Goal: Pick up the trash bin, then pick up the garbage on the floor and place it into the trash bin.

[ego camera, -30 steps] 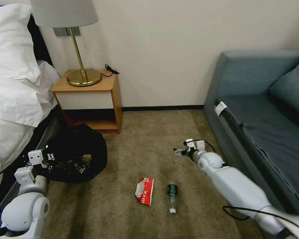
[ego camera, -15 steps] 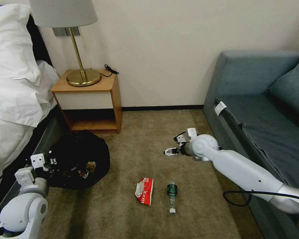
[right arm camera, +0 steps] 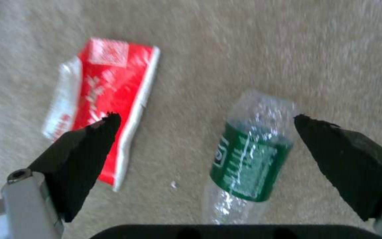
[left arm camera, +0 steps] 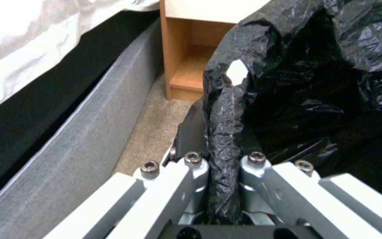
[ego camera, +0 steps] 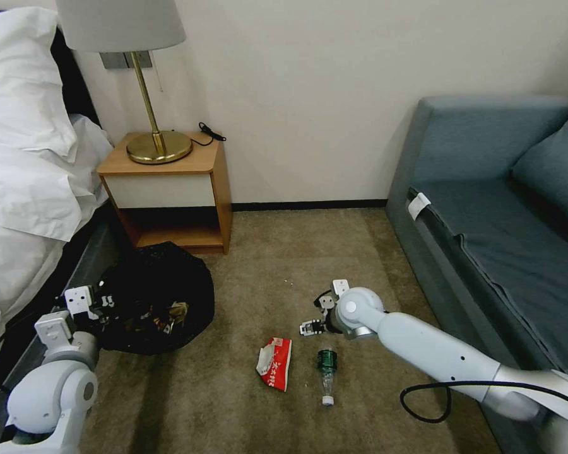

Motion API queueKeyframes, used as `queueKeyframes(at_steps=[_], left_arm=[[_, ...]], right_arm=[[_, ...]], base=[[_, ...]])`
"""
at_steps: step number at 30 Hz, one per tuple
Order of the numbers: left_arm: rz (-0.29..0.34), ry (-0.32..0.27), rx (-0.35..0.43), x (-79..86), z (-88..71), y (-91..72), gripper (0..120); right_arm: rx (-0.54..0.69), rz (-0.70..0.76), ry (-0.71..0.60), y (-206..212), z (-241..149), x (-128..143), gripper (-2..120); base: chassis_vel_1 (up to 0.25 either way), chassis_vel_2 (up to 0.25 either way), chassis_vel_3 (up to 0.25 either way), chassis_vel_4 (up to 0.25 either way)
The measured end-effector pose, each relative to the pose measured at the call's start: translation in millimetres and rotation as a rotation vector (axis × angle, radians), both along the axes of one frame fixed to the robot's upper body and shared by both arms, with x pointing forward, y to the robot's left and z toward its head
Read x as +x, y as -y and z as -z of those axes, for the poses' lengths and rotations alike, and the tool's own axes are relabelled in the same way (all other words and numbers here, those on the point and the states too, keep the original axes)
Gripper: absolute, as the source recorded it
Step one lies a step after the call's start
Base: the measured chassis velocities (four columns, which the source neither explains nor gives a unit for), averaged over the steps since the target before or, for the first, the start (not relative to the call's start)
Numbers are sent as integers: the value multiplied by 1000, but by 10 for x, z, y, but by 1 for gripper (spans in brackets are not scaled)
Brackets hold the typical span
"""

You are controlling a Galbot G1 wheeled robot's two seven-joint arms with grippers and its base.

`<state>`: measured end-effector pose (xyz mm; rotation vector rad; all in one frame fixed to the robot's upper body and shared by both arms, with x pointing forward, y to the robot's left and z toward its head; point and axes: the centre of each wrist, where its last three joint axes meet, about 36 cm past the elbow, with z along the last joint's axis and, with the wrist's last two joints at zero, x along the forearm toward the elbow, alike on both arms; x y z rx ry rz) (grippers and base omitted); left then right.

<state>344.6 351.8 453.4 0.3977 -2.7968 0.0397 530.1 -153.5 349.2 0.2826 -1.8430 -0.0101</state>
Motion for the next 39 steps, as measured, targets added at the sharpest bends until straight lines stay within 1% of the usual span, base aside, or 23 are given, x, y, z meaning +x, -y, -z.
queueKeyframes(at_steps=[3, 6, 9, 18, 24, 34, 35, 36, 37, 38, 39], left_arm=[[1, 3, 0, 4, 3, 11, 2], [-1, 7, 3, 0, 9, 16, 2], [-1, 8, 3, -2, 13, 17, 2], [-2, 11, 4, -25, 55, 9, 2], [-4, 12, 4, -36, 87, -4, 2], [-7, 12, 3, -34, 107, -19, 2], [-7, 12, 3, -31, 111, -20, 2], [-8, 12, 2, -28, 114, -22, 2], [-8, 12, 1, -26, 116, -21, 2], [-8, 12, 1, -26, 116, -21, 2], [-7, 12, 0, -24, 119, -15, 2]], right_arm=[[-15, 1, -3, 14, 63, -25, 100], [-42, 9, -12, 87, 207, -57, 100], [-45, 11, -14, 98, 236, -59, 100], [-70, -2, -33, 72, 519, -160, 100], [-89, 1, -46, 108, 688, -173, 100], [-101, -9, -57, 64, 852, -190, 100], [-99, -12, -60, 64, 882, -201, 99], [-97, -15, -63, 76, 909, -211, 94], [-97, -16, -64, 85, 923, -217, 92], [-97, -16, -64, 85, 923, -217, 92], [-96, -15, -65, 99, 933, -222, 88]], base=[[0, 0, 0, 0], [0, 0, 0, 0], [0, 0, 0, 0], [0, 0, 0, 0], [0, 0, 0, 0], [0, 0, 0, 0], [0, 0, 0, 0], [0, 0, 0, 0], [0, 0, 0, 0], [0, 0, 0, 0], [0, 0, 0, 0]])
